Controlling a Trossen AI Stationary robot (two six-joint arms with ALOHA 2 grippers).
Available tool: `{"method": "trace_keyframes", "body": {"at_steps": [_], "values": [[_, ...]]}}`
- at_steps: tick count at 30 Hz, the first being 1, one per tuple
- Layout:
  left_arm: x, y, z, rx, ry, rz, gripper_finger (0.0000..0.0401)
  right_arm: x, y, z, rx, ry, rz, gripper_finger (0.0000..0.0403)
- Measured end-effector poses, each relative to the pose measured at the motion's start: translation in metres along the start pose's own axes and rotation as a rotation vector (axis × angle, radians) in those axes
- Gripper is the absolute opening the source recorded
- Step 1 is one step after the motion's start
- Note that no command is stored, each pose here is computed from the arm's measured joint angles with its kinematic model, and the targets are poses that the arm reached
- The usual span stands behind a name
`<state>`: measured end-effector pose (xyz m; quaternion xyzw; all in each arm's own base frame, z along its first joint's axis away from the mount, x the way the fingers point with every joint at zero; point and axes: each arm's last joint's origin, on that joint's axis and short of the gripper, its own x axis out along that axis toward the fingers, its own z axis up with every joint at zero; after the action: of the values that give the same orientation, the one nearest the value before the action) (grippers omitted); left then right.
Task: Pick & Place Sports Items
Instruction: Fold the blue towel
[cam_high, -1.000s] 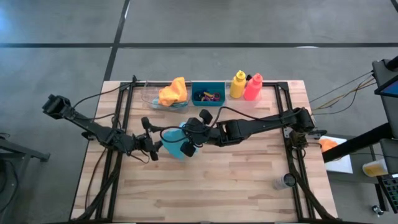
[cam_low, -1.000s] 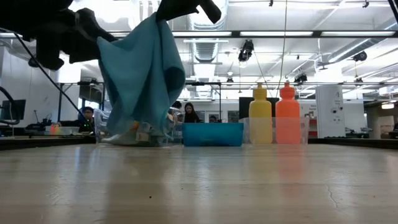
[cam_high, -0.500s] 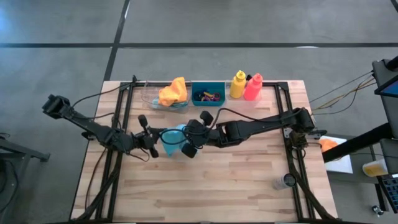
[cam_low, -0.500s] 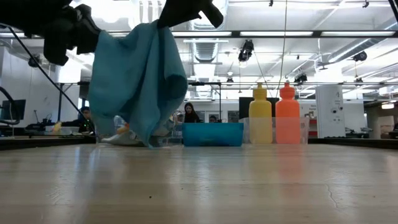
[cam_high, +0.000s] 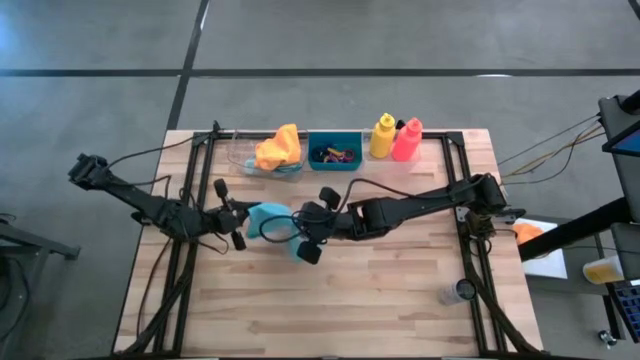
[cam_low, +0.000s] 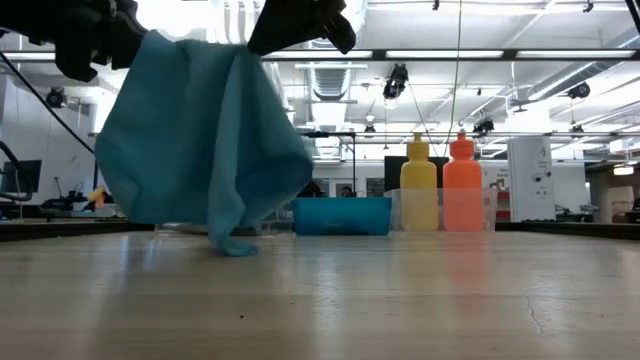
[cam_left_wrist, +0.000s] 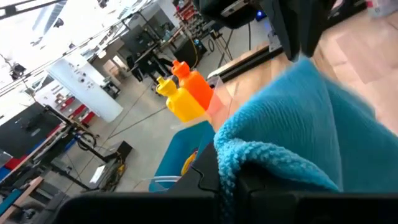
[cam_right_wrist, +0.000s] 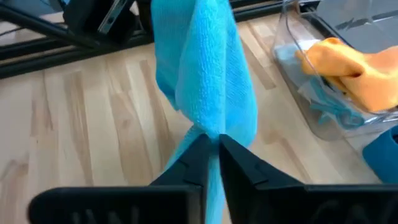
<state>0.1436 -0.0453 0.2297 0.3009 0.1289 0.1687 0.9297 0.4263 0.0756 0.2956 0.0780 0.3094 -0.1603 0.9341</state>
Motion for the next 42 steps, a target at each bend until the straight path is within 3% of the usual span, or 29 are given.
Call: {"method": "trace_keyframes", "body": {"at_steps": [10,15,24,29,36,42], "values": [[-0.001,0.002,0.003,-0.001,0.04,-0.046,0.0004,0.001,0.002,-0.009,-0.025,0.045,-0.005,0.0194],[-0.001,0.001,0.001,0.003,0.058,-0.06,0.0004,0.006,0.008,-0.034,-0.069,0.122,0.024,0.0241],[-0.001,0.001,0.0,-0.009,0.066,-0.065,0.0004,0.045,-0.001,-0.1,0.013,-0.082,0.068,0.025],[-0.001,0.001,0.0,-0.01,0.066,-0.065,0.0004,0.056,-0.02,-0.131,0.055,-0.168,0.018,0.025],[-0.001,0.001,0.0,-0.018,0.065,-0.064,0.0004,0.084,-0.029,-0.153,0.073,-0.176,-0.002,0.025],[-0.001,0.001,0.0,-0.019,0.065,-0.064,0.0004,0.118,-0.023,-0.148,0.053,-0.145,-0.036,0.025]]}}
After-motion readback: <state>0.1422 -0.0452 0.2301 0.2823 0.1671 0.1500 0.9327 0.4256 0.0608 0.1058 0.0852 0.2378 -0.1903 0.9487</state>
